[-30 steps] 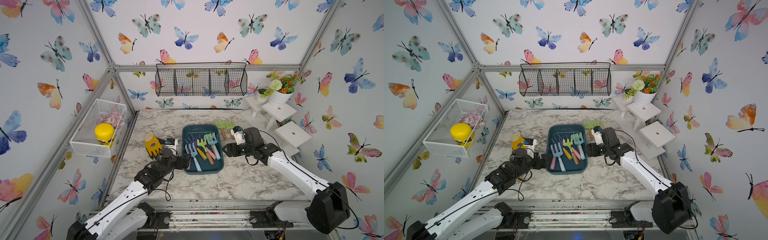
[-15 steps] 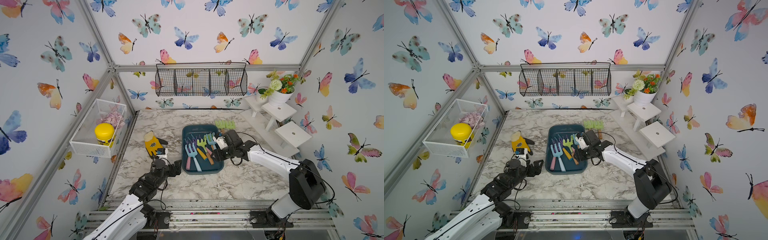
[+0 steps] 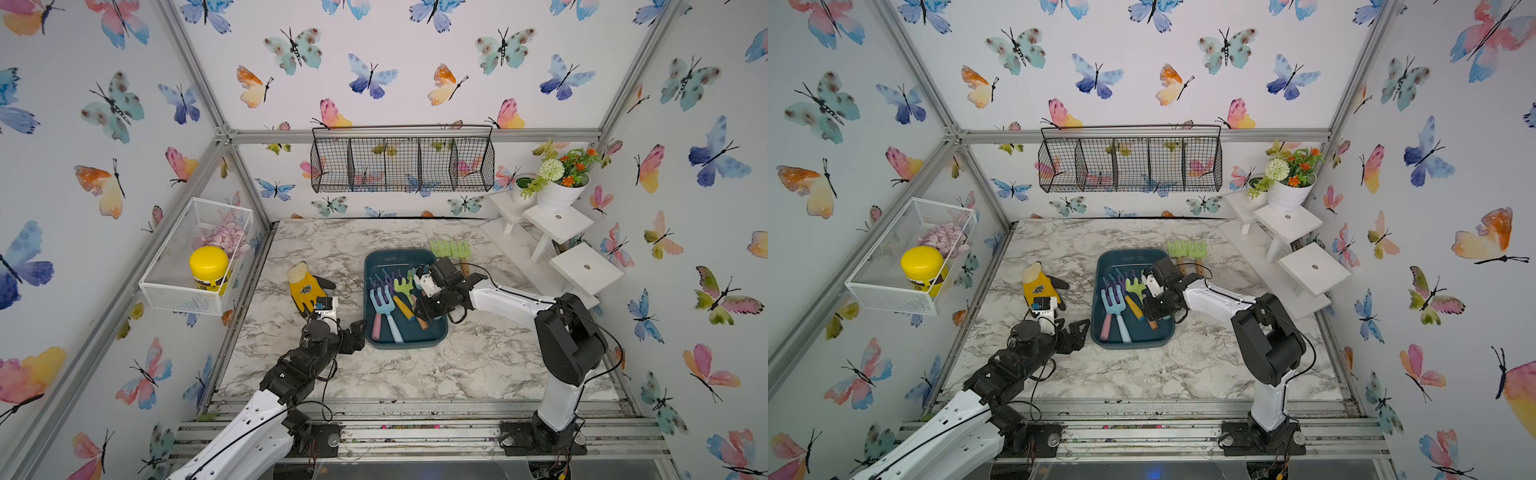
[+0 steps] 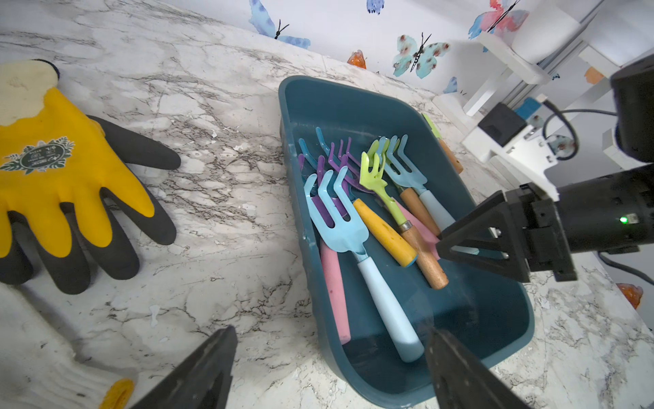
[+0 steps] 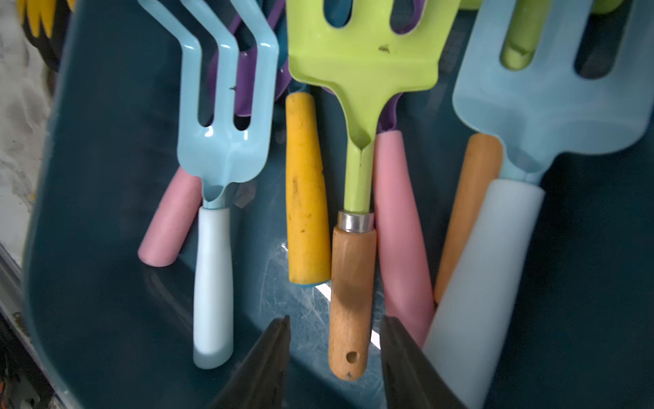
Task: Take the hand rake out of the storage box
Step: Pick up the rake from the storage box.
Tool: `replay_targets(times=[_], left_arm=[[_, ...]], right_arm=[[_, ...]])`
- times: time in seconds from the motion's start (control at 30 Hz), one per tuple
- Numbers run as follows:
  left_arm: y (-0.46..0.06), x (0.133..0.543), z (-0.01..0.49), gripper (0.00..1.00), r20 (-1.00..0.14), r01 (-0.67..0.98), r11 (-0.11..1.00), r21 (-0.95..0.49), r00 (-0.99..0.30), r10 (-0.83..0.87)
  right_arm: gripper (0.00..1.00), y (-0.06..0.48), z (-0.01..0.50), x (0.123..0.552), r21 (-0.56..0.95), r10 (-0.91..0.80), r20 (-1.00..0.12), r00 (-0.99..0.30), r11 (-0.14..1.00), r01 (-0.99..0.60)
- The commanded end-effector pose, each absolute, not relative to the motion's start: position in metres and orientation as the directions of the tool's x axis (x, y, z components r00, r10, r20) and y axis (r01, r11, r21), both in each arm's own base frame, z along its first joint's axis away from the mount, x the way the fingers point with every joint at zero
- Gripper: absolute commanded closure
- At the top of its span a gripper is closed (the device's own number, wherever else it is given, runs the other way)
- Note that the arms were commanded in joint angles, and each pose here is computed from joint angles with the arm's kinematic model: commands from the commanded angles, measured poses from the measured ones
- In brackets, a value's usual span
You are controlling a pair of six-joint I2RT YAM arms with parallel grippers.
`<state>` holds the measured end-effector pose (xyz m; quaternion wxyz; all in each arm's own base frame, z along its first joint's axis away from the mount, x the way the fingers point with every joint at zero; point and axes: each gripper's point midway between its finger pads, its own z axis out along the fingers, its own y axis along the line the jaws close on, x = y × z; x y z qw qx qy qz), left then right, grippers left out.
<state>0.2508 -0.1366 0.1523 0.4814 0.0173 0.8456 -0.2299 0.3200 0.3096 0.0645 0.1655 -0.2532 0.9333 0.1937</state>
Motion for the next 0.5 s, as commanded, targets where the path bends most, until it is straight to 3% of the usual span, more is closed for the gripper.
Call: replay_targets(times=[0.0, 0.47], left_arm=[[-0.143, 0.251, 0.164, 0.11, -0.83, 0.29, 0.873, -0.392, -0.52, -0.2], [-0.148, 0.25, 0.174, 0.11, -0.828, 0.31, 0.861, -0.403, -0.524, -0.199]], right_arm=[[0.54, 0.308, 0.061, 0.325, 0.209, -0.437, -0.389, -0.811, 0.816, -0.539], [0.57, 0.306, 0.03, 0.33, 0.093, -0.477, -0.305, -0.825, 0.847, -0.524]])
